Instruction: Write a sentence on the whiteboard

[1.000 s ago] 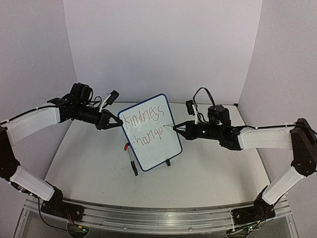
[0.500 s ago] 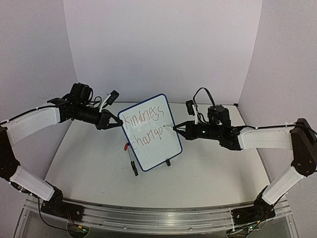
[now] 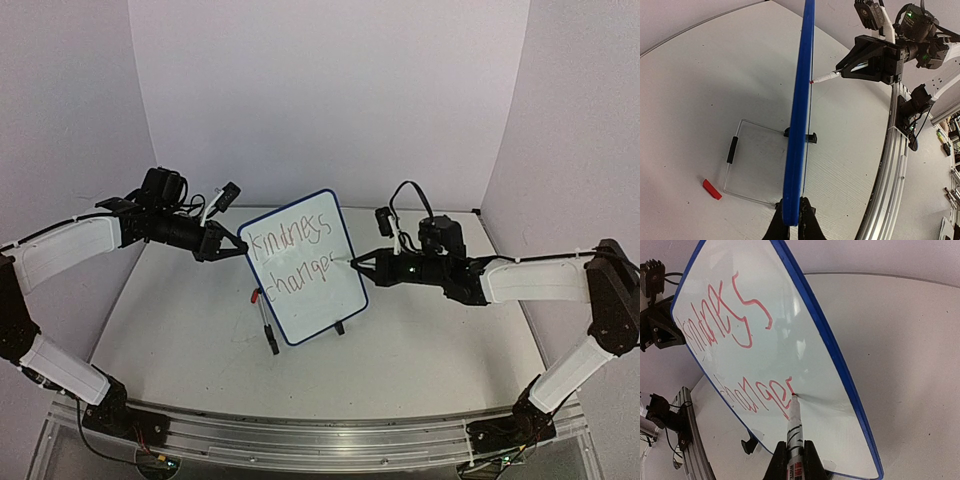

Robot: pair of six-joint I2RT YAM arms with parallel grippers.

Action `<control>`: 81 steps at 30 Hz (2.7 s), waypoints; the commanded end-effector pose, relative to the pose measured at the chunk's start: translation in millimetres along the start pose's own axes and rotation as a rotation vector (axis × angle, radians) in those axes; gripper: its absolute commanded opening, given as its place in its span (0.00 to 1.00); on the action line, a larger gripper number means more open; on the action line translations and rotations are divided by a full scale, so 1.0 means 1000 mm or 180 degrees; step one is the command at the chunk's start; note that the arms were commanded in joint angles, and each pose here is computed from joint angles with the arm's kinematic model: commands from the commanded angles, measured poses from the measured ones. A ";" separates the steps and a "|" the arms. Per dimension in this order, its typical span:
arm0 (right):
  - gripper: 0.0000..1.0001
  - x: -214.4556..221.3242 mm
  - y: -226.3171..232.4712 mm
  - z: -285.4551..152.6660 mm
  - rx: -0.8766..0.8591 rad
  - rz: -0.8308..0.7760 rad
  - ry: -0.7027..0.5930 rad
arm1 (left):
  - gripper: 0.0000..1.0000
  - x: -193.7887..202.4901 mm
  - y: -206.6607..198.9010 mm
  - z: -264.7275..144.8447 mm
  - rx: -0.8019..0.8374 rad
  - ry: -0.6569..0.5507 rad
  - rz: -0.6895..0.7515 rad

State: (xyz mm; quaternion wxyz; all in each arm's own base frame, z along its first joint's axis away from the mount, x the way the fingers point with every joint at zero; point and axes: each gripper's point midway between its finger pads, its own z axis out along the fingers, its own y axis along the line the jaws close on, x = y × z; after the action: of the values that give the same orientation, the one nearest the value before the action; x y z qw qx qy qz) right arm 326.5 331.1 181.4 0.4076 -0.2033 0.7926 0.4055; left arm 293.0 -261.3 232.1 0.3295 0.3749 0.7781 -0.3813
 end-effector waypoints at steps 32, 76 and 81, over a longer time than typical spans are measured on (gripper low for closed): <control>0.00 0.002 0.001 -0.004 -0.0015 0.0025 0.0018 | 0.00 0.010 0.006 0.001 -0.0147 0.0141 0.0065; 0.00 0.087 0.086 0.040 -0.0487 -0.0404 0.0557 | 0.00 0.009 0.004 0.002 -0.0120 0.0120 0.0061; 0.00 0.092 0.089 0.054 -0.0483 -0.0458 0.0600 | 0.00 0.009 0.004 0.001 -0.0126 0.0119 0.0063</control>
State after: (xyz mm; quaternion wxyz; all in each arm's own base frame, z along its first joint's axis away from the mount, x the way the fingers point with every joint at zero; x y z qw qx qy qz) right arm 233.0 408.4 117.7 0.3153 -0.3177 0.7960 0.4075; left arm 292.4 -261.6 232.4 0.3293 0.3755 0.7776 -0.3819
